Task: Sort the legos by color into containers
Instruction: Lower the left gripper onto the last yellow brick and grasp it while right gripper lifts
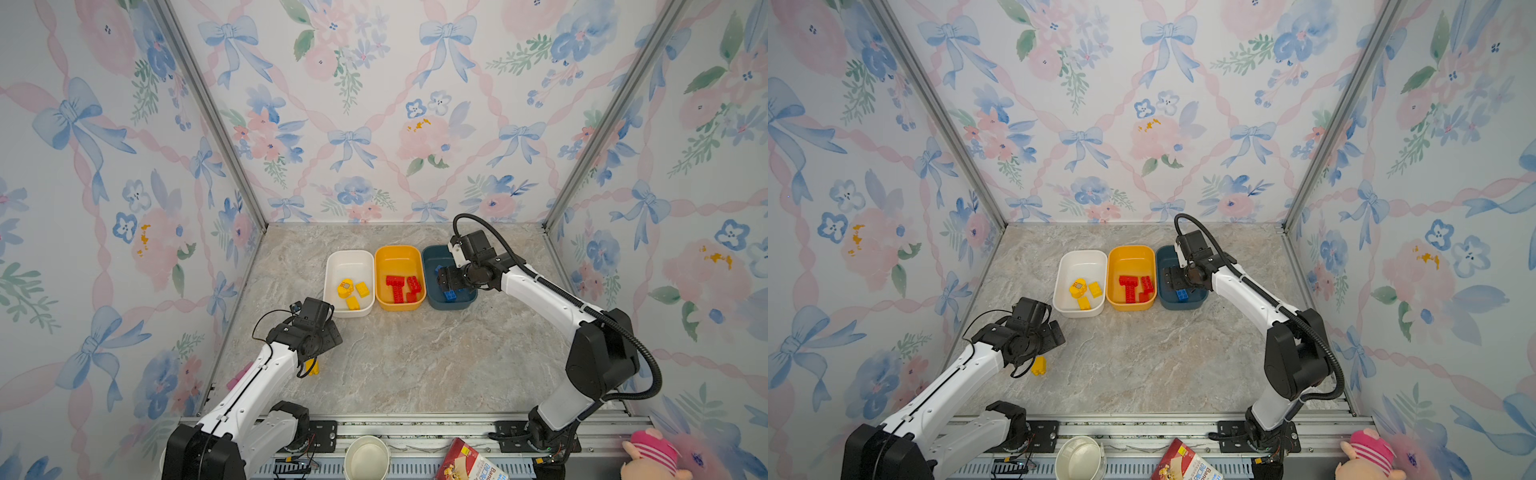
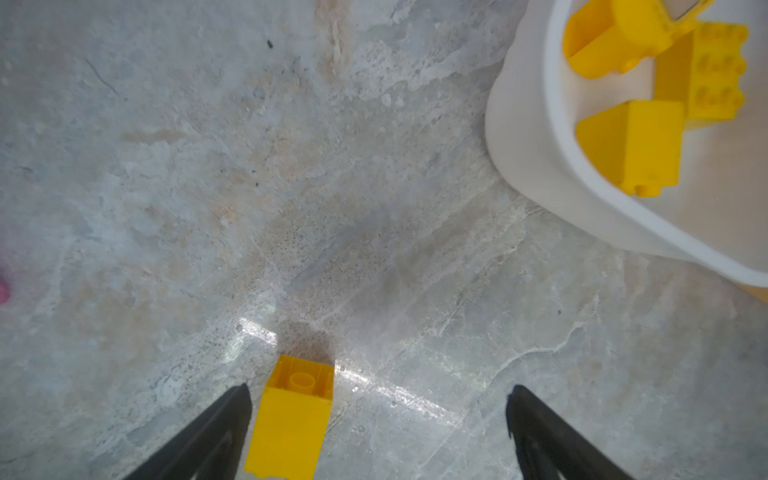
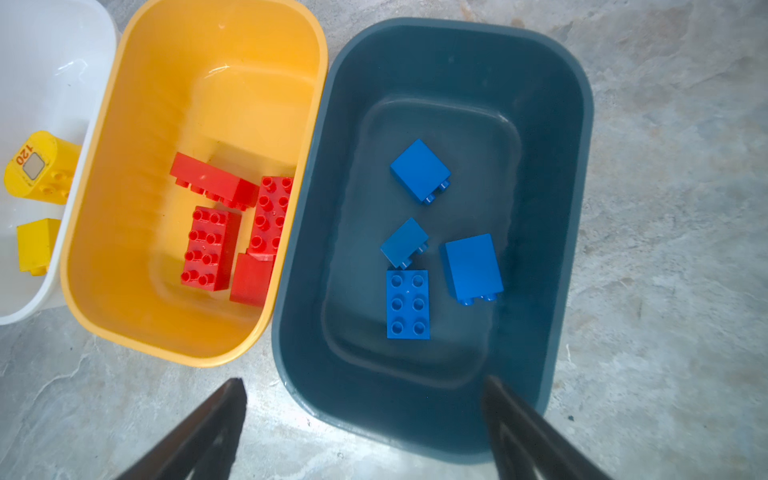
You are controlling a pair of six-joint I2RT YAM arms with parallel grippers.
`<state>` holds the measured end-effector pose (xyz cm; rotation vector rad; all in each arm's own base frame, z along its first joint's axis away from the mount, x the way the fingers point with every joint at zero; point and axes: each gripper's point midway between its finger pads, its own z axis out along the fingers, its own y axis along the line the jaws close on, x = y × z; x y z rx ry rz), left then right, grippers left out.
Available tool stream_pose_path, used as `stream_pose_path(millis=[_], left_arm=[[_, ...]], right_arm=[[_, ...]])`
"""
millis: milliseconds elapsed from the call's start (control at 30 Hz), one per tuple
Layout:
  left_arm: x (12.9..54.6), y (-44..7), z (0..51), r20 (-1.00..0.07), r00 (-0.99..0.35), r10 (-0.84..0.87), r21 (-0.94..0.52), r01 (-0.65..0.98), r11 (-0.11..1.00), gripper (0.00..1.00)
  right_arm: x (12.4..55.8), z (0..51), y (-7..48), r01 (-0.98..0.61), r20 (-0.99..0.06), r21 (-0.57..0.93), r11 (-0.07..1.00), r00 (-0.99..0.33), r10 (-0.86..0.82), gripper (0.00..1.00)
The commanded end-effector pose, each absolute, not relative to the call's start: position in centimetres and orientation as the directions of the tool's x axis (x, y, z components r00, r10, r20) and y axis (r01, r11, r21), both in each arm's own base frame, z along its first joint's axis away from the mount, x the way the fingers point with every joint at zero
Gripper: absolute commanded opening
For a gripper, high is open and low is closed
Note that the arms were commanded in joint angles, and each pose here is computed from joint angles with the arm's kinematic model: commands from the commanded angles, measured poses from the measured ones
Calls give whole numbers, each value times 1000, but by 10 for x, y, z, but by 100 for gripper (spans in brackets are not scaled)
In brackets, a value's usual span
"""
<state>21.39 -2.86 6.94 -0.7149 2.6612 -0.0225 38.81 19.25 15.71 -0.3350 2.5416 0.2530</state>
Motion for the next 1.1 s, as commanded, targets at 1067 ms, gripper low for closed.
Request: stream_pose_path(millis=[1067], left_arm=[[174,-24,23,-204,-824,-528,80,-552,830,61]], right_arm=[[354,172,178,-282,-555,137,949,-816,-163,94]])
